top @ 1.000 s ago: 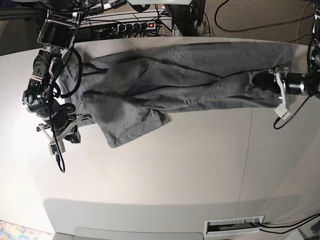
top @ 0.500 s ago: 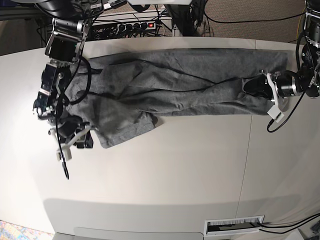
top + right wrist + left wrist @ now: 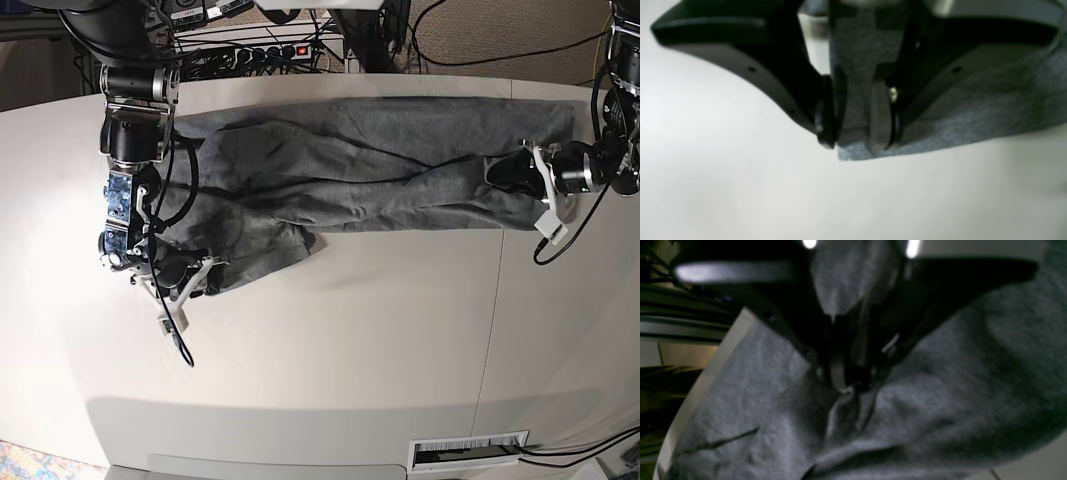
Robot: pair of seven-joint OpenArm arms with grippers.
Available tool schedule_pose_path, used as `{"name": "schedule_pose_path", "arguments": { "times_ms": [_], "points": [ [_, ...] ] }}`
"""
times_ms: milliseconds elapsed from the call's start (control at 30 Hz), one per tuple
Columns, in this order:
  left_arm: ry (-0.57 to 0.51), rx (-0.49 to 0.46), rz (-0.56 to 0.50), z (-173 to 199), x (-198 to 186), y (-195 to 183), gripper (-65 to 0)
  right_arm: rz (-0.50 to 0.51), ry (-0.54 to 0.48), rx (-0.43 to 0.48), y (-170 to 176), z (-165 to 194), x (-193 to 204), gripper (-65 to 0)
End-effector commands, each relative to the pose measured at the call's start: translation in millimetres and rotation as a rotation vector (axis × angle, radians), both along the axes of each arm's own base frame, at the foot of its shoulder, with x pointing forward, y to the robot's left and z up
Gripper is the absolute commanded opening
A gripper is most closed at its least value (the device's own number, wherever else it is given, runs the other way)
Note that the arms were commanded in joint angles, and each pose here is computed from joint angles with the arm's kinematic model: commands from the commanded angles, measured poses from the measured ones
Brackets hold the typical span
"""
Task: Fold the T-shirt properly
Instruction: 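Fold the collar end over with the right gripper toward the shirt's middle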
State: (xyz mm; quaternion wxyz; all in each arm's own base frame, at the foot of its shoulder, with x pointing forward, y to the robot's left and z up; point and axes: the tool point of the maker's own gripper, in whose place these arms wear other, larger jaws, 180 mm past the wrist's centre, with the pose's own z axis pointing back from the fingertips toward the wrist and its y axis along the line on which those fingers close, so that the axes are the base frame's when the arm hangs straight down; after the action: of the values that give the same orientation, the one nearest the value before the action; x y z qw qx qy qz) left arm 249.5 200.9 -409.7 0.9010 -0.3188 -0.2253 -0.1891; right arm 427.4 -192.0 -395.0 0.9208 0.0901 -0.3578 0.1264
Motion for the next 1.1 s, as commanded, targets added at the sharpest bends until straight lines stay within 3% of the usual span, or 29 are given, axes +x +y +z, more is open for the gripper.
{"name": "schedule_pose_path", "arguments": {
  "times_ms": [0, 67, 200, 367, 567, 733, 1067],
  "points": [
    [0.065, 0.118, -0.04, -16, -15, 17, -55.1, 0.0, -0.042, -0.005, -4, 19, 13, -46.3],
    [0.065, 0.118, -0.04, -16, -15, 17, -55.1, 0.003, -0.007, -0.014, -5, 14, 8, -47.0],
    [0.064, 0.118, -0.04, -16, -15, 17, -55.1, 0.008, 0.061, 0.005, -2, 8, -1, -65.0],
    [0.064, 0.118, -0.04, -16, -15, 17, -55.1, 0.016, 0.088, 0.082, 8, 13, -4, -65.0],
    [0.056, 0.112, -0.035, -15, -13, 17, -55.1, 0.089, 0.066, 0.204, 29, 56, -9, -65.0],
    [0.05, 0.108, -0.031, -14, -12, 16, -55.1, 0.17, 0.016, 0.135, 31, 91, -24, -65.0],
    [0.052, 0.119, -0.035, -15, -12, 18, -55.1, 0.222, 0.069, 0.075, 39, 59, -94, -65.0]
  ]
}}
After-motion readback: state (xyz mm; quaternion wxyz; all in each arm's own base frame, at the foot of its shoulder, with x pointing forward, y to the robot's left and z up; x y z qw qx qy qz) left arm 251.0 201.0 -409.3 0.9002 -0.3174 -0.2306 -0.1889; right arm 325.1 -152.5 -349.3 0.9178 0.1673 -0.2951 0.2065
